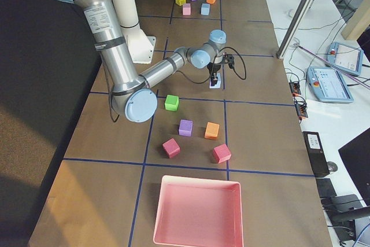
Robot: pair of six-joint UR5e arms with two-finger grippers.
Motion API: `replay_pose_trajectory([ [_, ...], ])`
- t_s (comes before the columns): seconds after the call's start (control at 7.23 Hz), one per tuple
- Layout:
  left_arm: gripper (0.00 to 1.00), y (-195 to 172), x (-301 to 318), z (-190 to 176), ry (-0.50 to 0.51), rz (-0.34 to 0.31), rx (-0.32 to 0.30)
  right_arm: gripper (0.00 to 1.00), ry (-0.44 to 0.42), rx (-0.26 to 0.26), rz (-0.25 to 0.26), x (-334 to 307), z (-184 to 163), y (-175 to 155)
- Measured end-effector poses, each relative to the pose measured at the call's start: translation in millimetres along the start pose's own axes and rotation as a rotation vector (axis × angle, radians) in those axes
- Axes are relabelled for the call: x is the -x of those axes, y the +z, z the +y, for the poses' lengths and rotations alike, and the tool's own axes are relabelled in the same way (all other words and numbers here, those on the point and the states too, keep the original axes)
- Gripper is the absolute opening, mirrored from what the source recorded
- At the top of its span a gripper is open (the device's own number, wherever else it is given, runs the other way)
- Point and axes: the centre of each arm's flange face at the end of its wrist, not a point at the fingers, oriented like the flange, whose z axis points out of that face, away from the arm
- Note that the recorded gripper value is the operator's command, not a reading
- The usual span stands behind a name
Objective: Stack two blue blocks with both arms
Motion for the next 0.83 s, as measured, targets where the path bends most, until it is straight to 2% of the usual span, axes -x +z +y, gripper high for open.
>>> replay_pose_trajectory([
  [0.28, 1.00, 0, 0, 1, -0.001, 0.000, 0.000, 0.11, 0.140, -0.026, 0.005, 164, -11, 8],
  [0.41, 1.00, 0, 0, 1, -0.001, -0.001, 0.001, 0.14, 0.178, -0.031, 0.019, 223, -11, 19],
  [0.55, 1.00, 0, 1, 1, -0.002, -0.001, 0.001, 0.34, 0.194, -0.033, 0.032, 259, -6, 29],
  [0.69, 1.00, 0, 1, 2, -0.002, -0.001, 0.001, 0.97, 0.196, -0.040, 0.041, 275, -1, 36],
  [0.83, 1.00, 0, 1, 2, -0.003, -0.001, 0.001, 0.99, 0.191, -0.043, 0.049, 281, 5, 43],
])
